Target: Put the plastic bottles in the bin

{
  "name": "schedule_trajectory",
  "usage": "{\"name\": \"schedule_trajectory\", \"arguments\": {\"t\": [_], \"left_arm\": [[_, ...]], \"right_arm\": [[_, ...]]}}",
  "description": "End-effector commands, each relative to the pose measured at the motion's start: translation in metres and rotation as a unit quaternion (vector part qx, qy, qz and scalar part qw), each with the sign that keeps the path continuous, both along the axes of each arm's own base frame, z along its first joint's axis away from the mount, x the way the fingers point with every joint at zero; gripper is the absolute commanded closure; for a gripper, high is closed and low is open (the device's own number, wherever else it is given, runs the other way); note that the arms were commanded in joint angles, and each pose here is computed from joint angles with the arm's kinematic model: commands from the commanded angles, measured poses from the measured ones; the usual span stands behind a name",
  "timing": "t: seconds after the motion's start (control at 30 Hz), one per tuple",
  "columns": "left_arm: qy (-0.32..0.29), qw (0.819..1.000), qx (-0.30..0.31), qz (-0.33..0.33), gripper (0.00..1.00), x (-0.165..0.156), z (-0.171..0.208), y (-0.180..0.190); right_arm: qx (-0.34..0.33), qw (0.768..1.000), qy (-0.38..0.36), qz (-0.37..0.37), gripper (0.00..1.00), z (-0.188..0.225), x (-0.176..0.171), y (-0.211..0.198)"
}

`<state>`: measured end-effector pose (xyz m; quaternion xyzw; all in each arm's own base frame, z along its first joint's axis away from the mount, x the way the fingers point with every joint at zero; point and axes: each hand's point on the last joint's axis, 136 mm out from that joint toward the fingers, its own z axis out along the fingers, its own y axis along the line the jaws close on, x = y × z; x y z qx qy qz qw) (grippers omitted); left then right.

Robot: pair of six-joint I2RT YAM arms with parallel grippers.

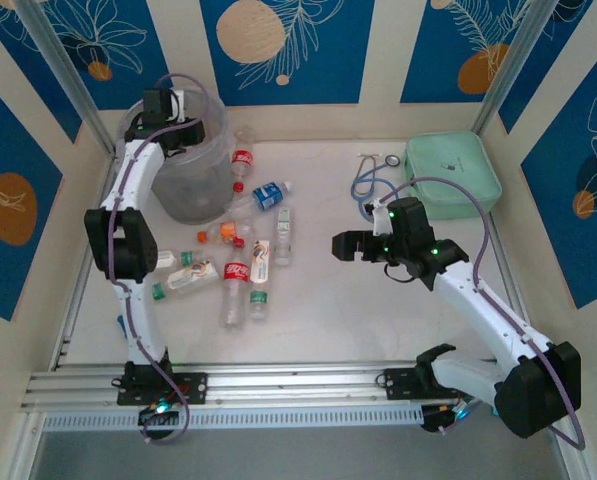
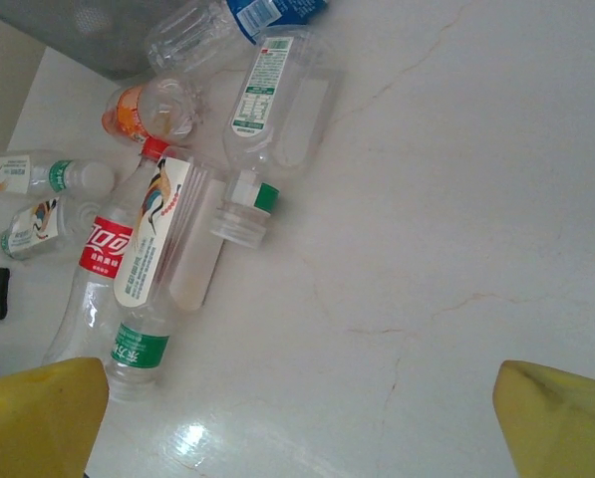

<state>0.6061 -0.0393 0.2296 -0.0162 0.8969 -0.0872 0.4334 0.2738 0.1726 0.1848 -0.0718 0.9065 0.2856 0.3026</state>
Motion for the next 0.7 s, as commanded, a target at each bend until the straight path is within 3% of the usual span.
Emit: {"name": "schedule_trajectory", "arguments": {"t": [0.0, 0.1, 0.23, 0.67], "left_arm": [[-0.009, 1.0, 0.007, -0.019, 0.42, 0.001, 0.001, -0.006], [-0.026, 0.999, 0.006, -0.018, 0.19, 0.001, 0.015, -0.005], [-0.052, 0.998, 0.006, -0.018, 0.01, -0.003, 0.041, -0.005], [-0.156, 0.986, 0.054, 0.012, 0.0, -0.056, 0.167, 0.014]], "right_arm": [[0.006, 1.0, 0.015, -0.011, 0.0, 0.002, -0.001, -0.003], [0.006, 0.999, 0.027, -0.02, 0.01, -0.002, -0.001, -0.008], [0.014, 0.999, 0.039, -0.027, 0.01, -0.005, 0.0, -0.01], [0.033, 0.997, 0.065, -0.013, 0.01, -0.005, 0.0, -0.009]]}}
